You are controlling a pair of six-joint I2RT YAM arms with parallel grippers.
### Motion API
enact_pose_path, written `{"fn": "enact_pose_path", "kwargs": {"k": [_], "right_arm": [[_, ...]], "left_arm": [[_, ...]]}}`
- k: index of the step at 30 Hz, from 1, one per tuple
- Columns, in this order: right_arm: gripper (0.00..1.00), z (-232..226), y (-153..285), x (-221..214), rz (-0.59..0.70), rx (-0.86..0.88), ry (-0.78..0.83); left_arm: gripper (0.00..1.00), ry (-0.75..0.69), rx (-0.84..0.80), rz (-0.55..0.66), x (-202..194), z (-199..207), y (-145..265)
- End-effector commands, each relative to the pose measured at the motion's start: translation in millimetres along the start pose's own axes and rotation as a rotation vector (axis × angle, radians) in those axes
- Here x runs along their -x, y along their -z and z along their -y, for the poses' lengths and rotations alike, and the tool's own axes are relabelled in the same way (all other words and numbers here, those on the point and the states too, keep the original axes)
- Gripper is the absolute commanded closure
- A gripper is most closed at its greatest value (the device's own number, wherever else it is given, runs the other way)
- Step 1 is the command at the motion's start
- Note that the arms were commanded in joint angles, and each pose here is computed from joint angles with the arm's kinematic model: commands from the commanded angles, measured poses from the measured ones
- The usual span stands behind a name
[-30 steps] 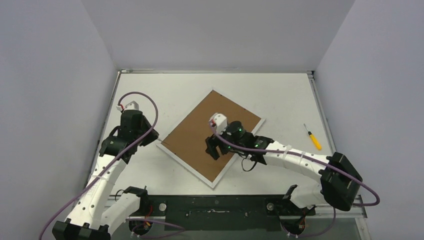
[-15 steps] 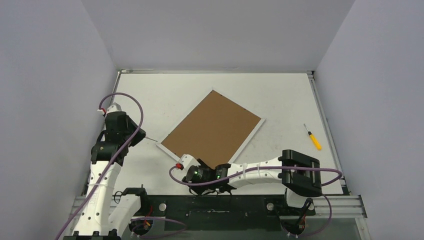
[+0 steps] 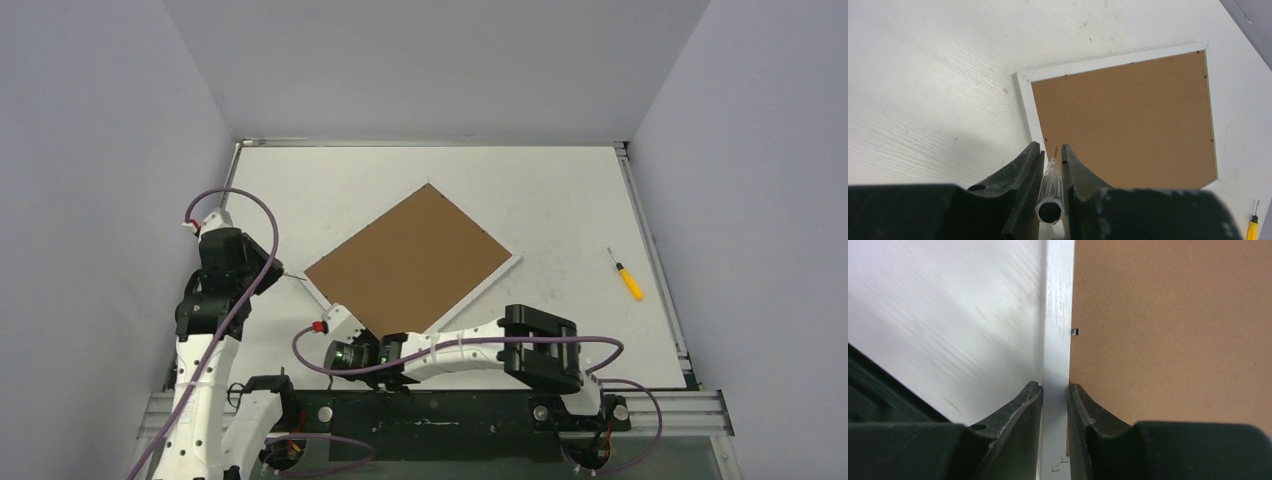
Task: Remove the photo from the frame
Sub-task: Adjust the photo frame at the center of the board.
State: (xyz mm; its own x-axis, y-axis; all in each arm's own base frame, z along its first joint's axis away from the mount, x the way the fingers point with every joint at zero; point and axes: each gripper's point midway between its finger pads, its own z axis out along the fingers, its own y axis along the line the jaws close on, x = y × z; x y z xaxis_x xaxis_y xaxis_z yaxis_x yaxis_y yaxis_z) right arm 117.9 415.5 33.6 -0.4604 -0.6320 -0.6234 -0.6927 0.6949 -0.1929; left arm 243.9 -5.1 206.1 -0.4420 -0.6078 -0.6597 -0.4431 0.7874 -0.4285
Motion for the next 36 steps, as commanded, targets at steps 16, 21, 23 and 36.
{"fn": "enact_pose_path", "kwargs": {"k": [16,21,23,36], "right_arm": [[0.21,227,-6,156,0.394,0.085,-0.441],[0.11,338,-24,91,0.274,-0.070,-0.571],[0.11,367,-36,77,0.250,-0.073,-0.611],[0.28,396,-118,65,0.212,0.170,-0.623]], "left_arm": [[1.00,-0.006,-0.075,-0.018,-7,8,-9],[1.00,0.007,-0.133,-0.085,-24,16,-21],[1.00,0.025,-0.169,-0.103,-28,22,-23],[1.00,0.041,-0.267,-0.139,-29,43,-21]]}}
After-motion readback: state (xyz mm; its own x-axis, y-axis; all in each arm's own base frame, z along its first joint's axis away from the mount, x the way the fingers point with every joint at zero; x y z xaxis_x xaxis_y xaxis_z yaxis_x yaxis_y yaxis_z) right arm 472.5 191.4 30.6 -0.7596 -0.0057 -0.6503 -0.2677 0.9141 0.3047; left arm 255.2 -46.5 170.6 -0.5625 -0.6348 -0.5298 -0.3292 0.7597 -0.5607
